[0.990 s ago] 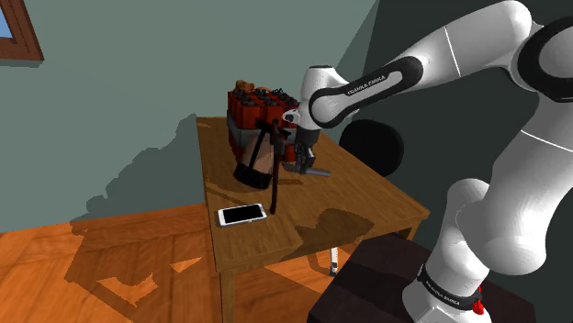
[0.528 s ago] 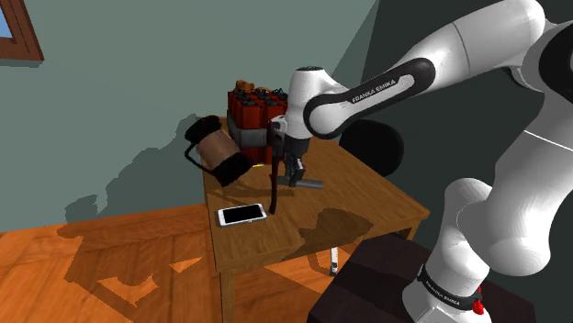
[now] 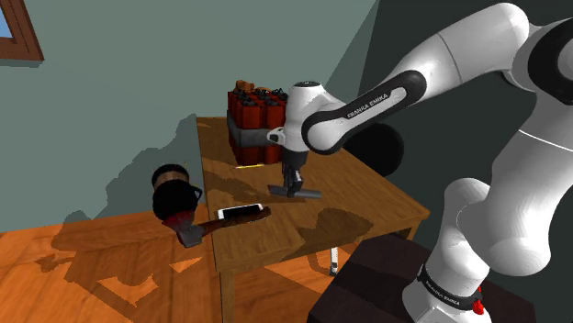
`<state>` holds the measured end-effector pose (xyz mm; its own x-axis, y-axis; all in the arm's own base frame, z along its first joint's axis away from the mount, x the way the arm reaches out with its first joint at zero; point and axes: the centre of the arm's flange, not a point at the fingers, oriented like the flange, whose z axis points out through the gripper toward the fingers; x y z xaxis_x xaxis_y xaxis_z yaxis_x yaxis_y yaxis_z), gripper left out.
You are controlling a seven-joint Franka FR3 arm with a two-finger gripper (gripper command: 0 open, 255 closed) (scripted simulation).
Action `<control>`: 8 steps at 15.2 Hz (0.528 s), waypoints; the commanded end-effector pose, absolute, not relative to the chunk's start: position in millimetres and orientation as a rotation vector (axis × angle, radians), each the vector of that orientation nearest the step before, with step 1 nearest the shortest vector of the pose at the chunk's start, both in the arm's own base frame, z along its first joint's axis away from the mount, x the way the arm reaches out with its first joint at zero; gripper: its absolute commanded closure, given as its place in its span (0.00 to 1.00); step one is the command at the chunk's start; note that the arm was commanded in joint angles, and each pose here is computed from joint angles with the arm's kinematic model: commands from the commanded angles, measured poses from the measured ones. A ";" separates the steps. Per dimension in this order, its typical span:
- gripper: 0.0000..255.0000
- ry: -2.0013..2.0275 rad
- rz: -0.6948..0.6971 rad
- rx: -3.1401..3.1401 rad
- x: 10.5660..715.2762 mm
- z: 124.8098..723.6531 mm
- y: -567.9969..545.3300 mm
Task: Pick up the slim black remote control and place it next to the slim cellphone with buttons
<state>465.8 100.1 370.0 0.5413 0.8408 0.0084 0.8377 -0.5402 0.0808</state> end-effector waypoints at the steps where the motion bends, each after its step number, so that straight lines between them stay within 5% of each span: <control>1: 1.00 1.471 0.072 2.699 465.5 358.3 101.1; 8: 1.00 1.471 0.072 2.699 465.5 327.8 101.1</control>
